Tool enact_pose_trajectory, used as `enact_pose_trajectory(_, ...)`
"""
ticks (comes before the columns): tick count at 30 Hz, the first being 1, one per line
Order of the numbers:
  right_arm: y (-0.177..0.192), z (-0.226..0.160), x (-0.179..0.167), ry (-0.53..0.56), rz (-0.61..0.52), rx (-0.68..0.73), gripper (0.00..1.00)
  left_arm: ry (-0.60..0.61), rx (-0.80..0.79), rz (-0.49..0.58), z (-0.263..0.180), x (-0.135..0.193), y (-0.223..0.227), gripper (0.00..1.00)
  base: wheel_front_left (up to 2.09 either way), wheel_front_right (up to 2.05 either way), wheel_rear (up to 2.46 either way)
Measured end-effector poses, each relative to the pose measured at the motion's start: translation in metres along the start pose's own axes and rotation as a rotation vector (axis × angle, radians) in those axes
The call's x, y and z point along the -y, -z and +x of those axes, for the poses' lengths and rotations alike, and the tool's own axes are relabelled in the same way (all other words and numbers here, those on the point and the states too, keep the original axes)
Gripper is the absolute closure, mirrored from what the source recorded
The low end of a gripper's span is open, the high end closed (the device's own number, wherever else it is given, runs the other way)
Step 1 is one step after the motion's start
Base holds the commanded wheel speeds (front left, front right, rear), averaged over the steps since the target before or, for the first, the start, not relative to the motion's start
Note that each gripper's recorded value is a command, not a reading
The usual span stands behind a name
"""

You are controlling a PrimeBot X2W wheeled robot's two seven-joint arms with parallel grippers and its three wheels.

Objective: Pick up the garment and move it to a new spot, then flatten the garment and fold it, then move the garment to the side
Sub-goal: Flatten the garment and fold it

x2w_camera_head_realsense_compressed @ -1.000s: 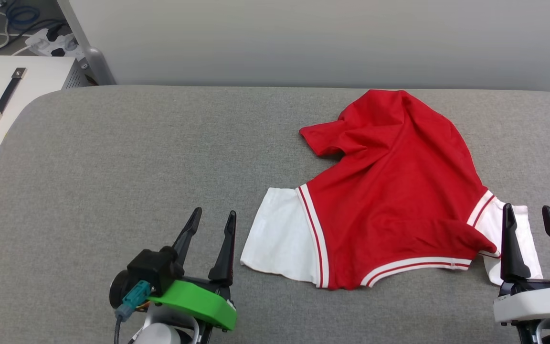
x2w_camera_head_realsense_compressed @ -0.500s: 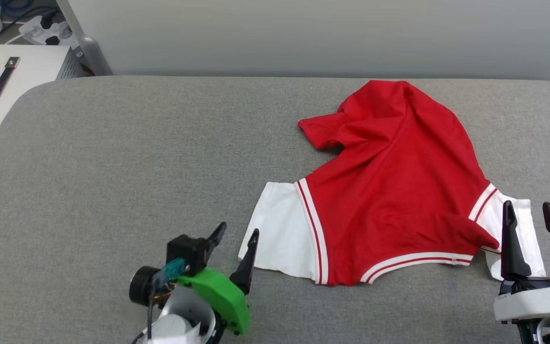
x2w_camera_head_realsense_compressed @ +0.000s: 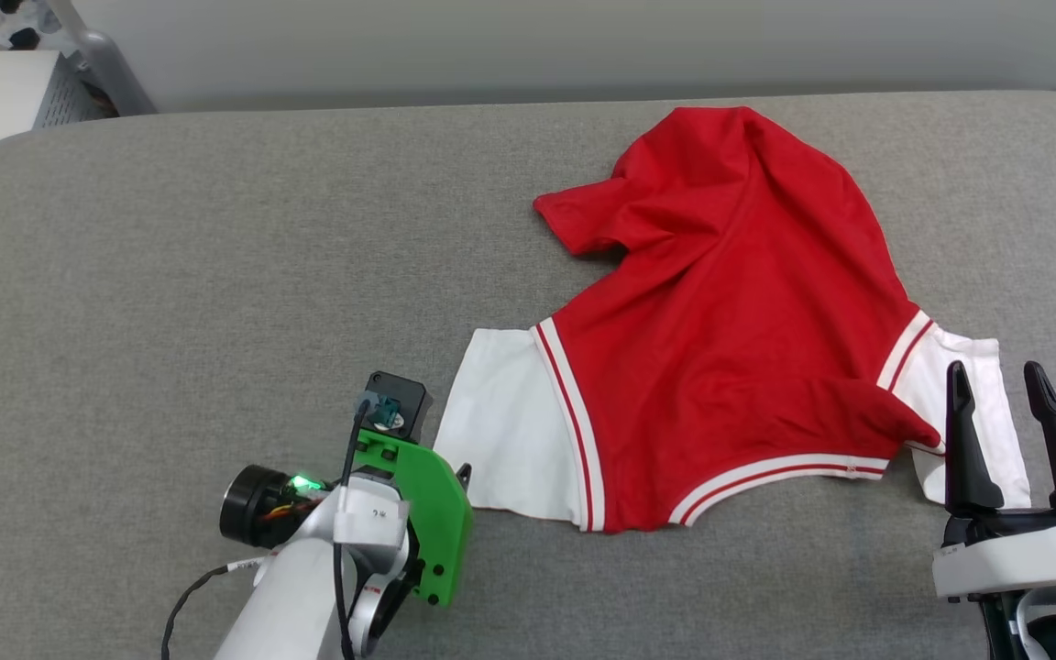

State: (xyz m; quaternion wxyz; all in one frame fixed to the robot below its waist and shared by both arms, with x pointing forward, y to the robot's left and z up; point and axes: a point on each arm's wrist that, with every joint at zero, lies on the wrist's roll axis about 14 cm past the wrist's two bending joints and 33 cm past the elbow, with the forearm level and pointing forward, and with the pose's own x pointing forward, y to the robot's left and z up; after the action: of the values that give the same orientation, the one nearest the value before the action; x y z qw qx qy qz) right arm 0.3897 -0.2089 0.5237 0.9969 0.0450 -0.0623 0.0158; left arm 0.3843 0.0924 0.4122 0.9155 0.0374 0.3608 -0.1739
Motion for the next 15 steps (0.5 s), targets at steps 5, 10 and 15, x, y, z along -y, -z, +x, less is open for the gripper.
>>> enact_pose_trajectory(5,0.007,-0.002,0.006,0.018,-0.01,-0.024,0.0,-0.009,-0.062,0.001,0.011,-0.003,0.013,0.0,0.0,0.0,0.0)
enact_pose_trajectory(10,0.014,-0.003,0.009,0.024,-0.02,-0.044,0.0,-0.001,-0.107,-0.013,0.02,-0.003,0.026,0.0,0.0,0.0,0.0)
enact_pose_trajectory(15,0.016,0.002,0.009,0.021,-0.022,-0.043,0.0,0.004,-0.116,-0.029,0.029,-0.005,0.029,0.0,0.0,0.0,0.0)
